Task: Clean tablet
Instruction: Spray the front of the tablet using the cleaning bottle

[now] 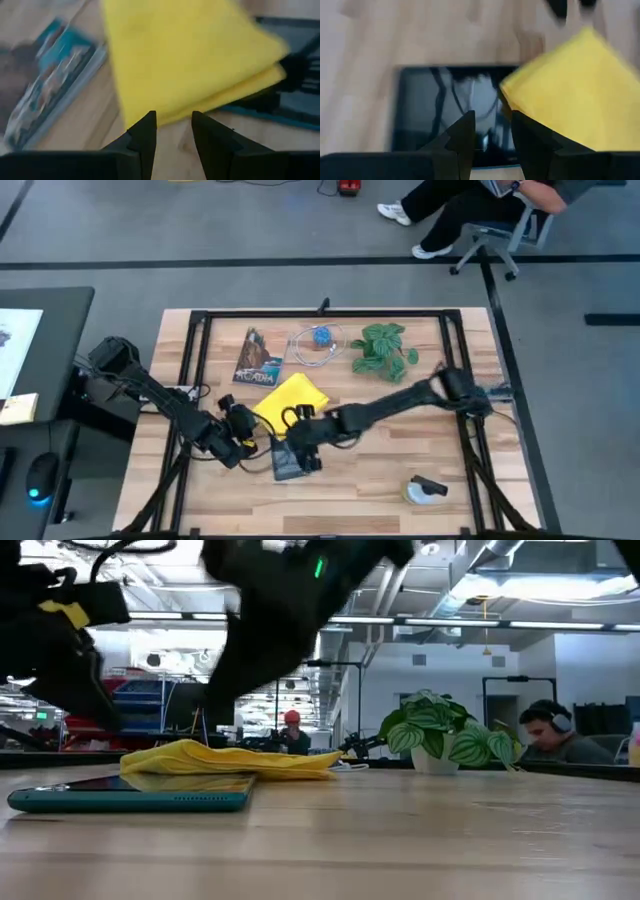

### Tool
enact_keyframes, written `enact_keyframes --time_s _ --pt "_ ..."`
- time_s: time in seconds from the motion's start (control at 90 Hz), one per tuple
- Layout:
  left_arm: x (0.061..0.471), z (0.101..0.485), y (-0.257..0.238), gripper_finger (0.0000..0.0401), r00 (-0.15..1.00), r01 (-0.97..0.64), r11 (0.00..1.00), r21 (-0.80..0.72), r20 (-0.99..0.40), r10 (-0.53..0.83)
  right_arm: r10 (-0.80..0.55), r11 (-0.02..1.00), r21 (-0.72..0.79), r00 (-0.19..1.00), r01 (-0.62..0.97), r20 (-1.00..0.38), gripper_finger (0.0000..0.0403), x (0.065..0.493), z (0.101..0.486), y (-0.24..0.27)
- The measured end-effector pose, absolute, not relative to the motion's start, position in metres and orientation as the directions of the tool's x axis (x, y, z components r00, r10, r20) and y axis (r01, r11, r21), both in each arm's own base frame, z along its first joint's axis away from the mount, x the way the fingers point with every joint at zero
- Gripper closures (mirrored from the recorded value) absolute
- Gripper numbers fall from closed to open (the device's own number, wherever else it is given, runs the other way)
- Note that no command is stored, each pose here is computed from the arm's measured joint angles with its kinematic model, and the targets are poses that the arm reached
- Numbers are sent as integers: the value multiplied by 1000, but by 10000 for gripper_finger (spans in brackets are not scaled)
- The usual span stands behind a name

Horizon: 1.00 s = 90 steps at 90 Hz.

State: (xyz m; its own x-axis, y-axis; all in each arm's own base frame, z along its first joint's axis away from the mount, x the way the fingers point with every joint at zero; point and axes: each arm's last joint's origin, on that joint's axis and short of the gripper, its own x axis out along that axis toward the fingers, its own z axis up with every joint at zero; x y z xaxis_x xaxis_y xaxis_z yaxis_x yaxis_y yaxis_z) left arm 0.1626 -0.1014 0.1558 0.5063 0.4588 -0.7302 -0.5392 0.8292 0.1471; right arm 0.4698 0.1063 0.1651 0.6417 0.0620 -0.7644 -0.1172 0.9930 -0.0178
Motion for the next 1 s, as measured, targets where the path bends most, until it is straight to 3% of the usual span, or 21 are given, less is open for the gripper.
enact_keyframes --time_s 0.133,0.344,0.444,0.589,0.7,0.878,1.0 --pt "162 156 -105 294 524 -563 821 94 -728 442 121 991 67 562 -116 -818 295 470 141 107" --pt "170 159 -114 294 604 -534 845 3 -699 384 93 995 74 401 -64 -911 315 446 146 120" --pt "174 161 -117 294 641 -512 859 -14 -672 371 10 1000 9 251 -4 -968 325 424 153 124" --pt "180 165 -119 294 690 -493 870 -12 -615 382 -208 976 -204 44 82 -977 332 391 160 126" --pt "185 166 -113 295 690 -510 860 4 -596 411 -304 948 -300 25 108 -952 333 381 170 127" --pt "195 163 -88 302 608 -565 822 71 -637 473 -276 957 -262 115 122 -954 333 388 170 134" --pt "202 158 -71 324 554 -567 823 33 -724 411 -282 955 -269 99 123 -954 333 385 164 133"
